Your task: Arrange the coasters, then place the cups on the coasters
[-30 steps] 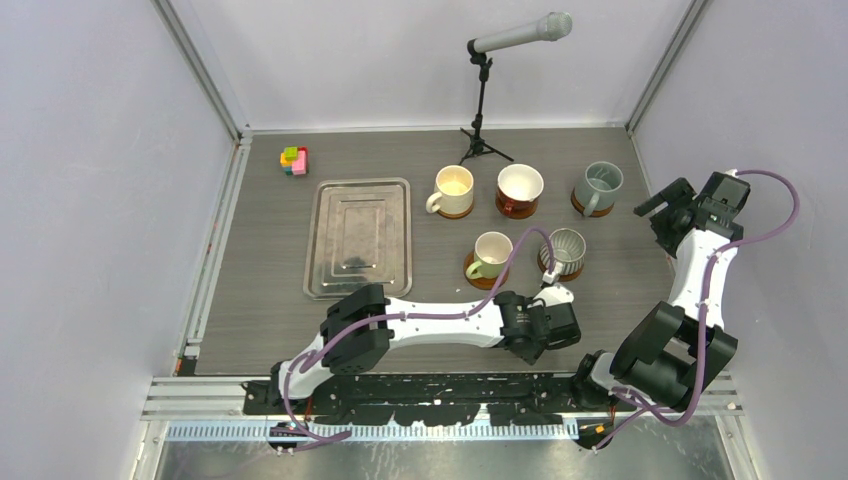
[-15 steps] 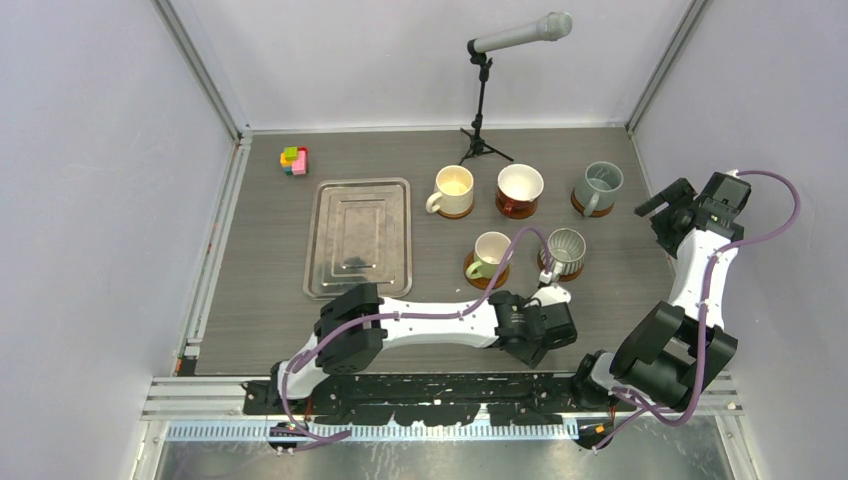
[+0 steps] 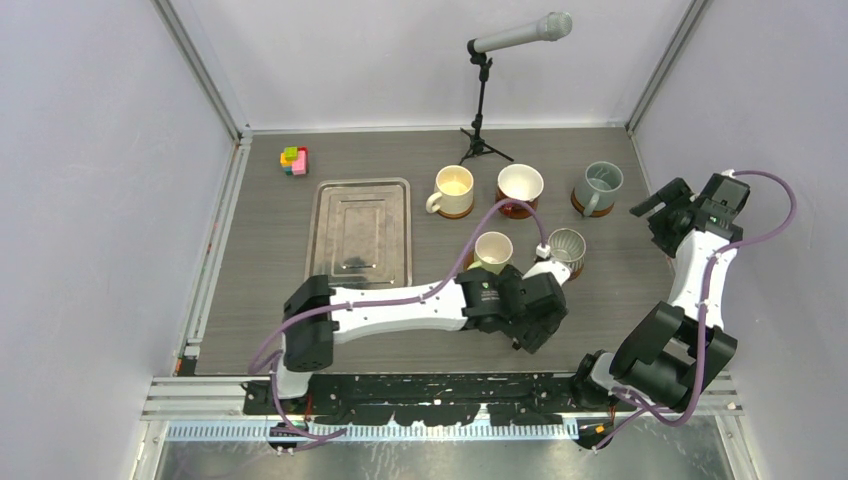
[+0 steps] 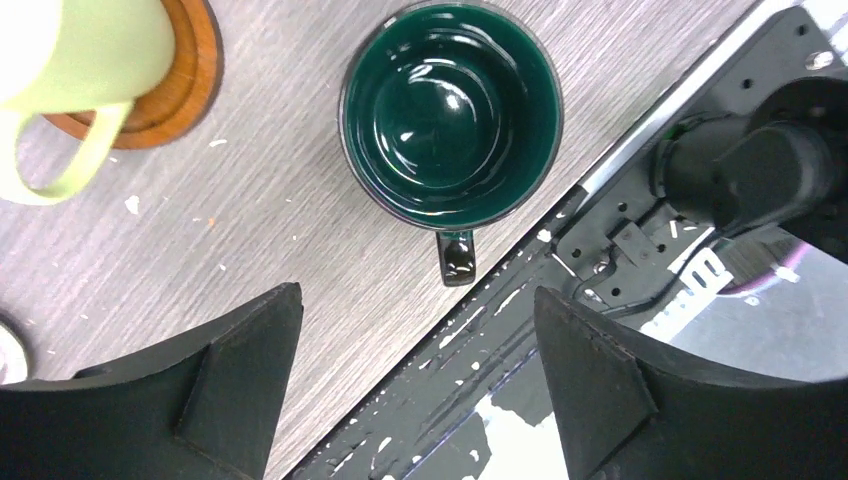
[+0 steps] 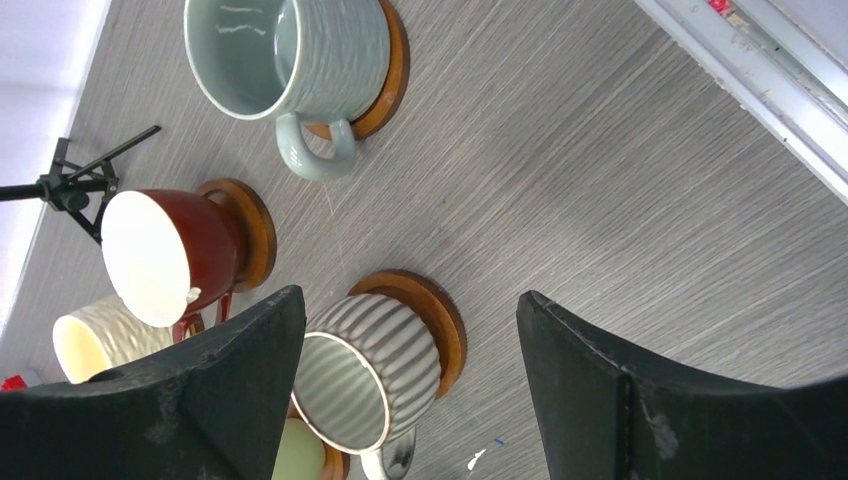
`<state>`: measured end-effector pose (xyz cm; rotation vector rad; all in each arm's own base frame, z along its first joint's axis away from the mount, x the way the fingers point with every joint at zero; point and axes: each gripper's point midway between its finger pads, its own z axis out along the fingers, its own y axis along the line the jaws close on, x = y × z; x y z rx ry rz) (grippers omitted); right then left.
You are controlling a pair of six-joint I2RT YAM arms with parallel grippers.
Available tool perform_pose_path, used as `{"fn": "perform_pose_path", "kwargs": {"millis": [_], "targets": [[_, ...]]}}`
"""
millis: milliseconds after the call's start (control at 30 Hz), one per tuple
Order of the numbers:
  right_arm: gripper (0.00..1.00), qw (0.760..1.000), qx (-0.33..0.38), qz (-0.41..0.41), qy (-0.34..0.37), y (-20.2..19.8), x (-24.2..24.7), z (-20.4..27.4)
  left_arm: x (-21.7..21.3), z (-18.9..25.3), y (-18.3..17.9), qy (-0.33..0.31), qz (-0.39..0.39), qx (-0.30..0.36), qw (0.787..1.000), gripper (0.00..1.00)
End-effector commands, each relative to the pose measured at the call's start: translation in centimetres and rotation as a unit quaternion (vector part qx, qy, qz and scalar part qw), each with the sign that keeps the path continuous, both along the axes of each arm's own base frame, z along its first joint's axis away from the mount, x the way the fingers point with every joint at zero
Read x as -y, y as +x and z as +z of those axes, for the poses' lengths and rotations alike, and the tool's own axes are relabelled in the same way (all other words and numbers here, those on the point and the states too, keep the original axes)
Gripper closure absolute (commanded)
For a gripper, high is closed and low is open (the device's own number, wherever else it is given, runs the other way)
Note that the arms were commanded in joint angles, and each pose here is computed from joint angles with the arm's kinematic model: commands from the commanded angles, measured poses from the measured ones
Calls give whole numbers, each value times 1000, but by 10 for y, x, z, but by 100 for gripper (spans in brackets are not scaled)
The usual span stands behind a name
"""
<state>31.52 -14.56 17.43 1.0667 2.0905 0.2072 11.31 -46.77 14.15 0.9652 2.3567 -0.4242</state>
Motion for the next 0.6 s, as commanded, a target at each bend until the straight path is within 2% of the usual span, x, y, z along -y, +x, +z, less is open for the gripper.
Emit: {"fn": "perform_pose_path", "kwargs": {"millis": [0,133,267,400,567], "targets": [[18,999,37,23,-16,5,-3,18,-5,65,1,-56,-46,14,997,11],[18,998,49,49,-8,7,-12,20,-19,88,18,-80,-57,2,995,4],[18,994,67,85,1,10,-24,25,-37,116,58,-150,-70,-51,985,1],[18,990,75,118,12,11,-34,25,-68,154,103,-174,-71,-13,982,0],[18,984,89,153,24,13,-45,30,-126,180,167,-173,-1,23,985,0]]}}
